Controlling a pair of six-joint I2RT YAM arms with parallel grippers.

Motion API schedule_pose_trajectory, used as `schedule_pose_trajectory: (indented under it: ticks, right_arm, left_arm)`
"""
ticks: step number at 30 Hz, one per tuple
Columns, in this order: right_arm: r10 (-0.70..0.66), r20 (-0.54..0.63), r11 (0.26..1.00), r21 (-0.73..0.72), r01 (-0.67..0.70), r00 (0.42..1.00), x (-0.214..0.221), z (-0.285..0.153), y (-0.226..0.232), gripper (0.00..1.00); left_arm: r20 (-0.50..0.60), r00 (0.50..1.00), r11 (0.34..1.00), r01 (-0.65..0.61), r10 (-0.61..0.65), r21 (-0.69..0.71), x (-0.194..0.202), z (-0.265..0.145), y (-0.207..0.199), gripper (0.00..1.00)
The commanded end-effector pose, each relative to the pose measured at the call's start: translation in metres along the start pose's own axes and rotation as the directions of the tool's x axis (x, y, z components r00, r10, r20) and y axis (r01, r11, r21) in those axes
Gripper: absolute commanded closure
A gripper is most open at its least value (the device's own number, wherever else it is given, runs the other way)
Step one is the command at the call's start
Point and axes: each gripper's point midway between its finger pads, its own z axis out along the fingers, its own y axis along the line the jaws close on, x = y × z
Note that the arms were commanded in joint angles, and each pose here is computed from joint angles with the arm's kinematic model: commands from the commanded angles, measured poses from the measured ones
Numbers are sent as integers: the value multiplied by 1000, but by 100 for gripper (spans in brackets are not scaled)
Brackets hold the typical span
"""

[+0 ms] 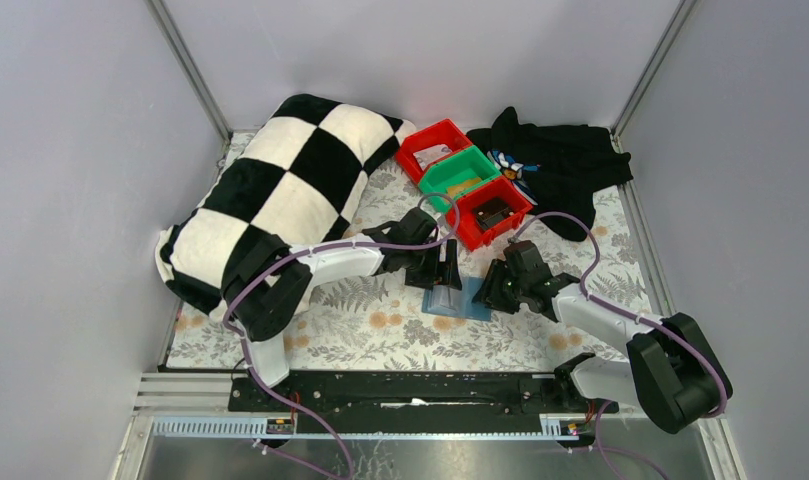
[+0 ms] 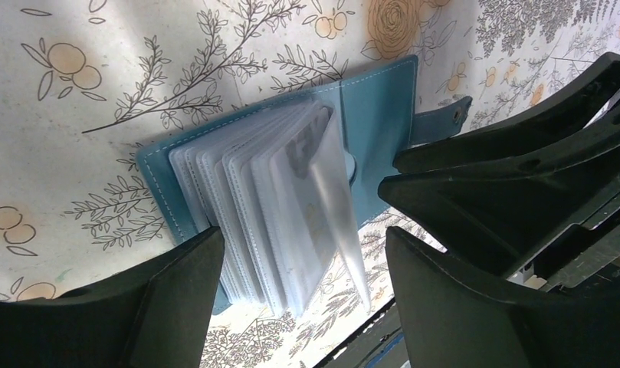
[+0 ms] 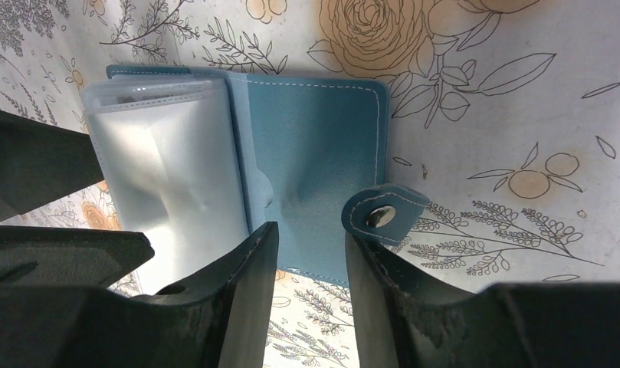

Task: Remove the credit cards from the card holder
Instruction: Remove the credit card from the card holder.

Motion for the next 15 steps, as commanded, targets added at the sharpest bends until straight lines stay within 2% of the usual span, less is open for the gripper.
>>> schedule_pose_trajectory:
  ticks: [1, 7, 12, 15]
  right_arm:
    - [6, -11, 997, 80, -6, 1000, 10, 5, -25, 54]
    - [12, 2, 997, 75, -12, 1000, 7, 1, -23, 54]
    - [18, 39, 997, 77, -21, 999, -1, -10, -20, 53]
    - [25, 99, 994, 105, -36, 995, -11, -21, -22, 49]
  left_arm:
    - [6, 1000, 988, -14, 13, 153, -3, 0, -38, 20]
    - [23, 1000, 938, -10, 2, 347, -8, -14, -84, 20]
    - [-18, 1000, 911, 7, 0, 411, 1, -7, -100, 20]
    - [-34, 999, 904, 15, 0, 427, 5, -2, -104, 20]
